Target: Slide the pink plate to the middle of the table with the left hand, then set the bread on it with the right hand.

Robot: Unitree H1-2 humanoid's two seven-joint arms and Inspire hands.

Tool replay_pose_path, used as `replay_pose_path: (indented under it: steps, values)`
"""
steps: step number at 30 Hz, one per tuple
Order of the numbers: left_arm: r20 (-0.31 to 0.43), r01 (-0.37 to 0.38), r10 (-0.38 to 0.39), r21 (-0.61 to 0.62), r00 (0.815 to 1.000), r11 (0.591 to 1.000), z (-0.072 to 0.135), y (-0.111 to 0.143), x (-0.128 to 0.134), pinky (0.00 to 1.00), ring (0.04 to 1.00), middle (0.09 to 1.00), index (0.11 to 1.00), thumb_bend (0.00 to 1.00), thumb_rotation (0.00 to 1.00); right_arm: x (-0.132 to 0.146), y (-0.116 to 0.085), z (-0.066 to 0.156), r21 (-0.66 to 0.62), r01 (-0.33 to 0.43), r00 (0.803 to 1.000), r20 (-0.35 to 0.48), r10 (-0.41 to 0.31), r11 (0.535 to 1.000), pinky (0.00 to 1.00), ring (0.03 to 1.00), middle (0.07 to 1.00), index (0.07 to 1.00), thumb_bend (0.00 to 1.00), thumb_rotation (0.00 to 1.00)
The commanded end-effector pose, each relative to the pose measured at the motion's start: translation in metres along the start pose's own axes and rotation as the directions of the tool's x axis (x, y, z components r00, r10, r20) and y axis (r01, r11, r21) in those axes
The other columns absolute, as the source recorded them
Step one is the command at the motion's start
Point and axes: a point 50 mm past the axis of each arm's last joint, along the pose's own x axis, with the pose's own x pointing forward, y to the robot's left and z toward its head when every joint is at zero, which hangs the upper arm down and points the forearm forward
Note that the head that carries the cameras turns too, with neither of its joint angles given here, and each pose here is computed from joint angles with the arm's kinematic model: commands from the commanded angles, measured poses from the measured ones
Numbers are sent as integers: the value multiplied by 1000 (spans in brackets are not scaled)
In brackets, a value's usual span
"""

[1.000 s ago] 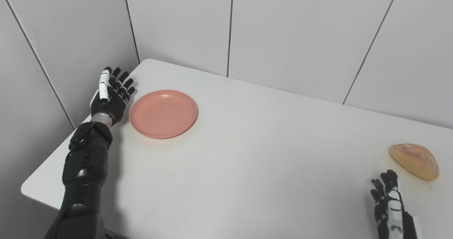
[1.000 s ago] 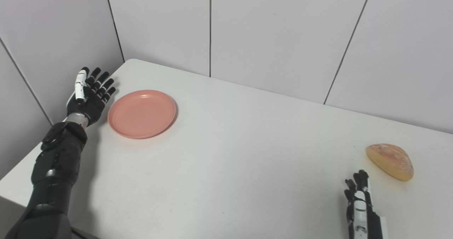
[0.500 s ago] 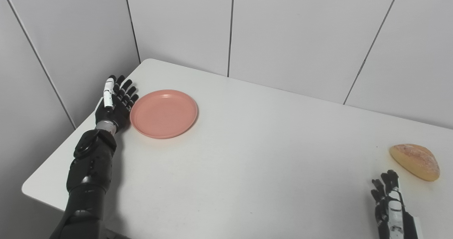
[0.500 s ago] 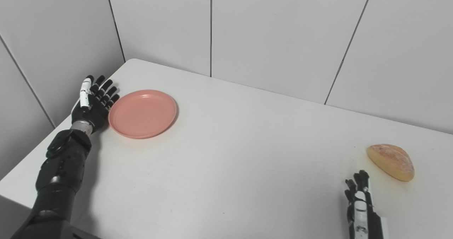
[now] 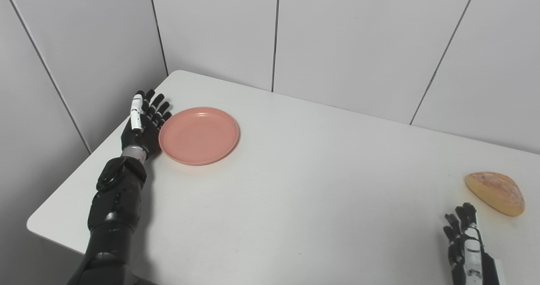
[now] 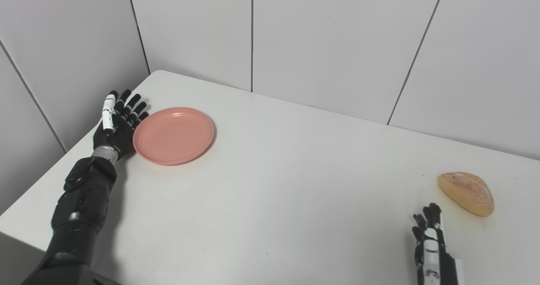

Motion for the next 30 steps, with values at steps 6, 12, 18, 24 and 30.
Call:
replay_pose_path:
  steps: [6,12,18,24,30]
  values:
    - [5,43,-43,-27,999,999,-3,-18,7,1000,974,960,954,293,1000,2,-1,7,-4,-10,999,43,10,1000,1000,982,998,1000,238,1000]
    - [-19,67,-68,-29,998,997,-14,-28,10,1000,965,960,955,292,1000,2,1,8,-10,-5,999,47,5,1000,998,981,996,1000,228,1000]
    - [-31,113,-114,-45,993,993,-22,-43,12,990,971,967,955,308,1000,2,1,7,-24,-2,999,51,3,1000,986,971,987,995,245,1000]
    - [-44,143,-144,-17,989,990,-26,-53,16,1000,967,968,952,282,1000,3,3,6,-8,2,999,47,-1,1000,985,968,984,990,250,1000]
    - [-65,148,-147,4,987,989,-34,-59,21,1000,955,949,945,302,1000,3,4,5,-21,-3,999,50,4,1000,984,970,986,995,238,1000]
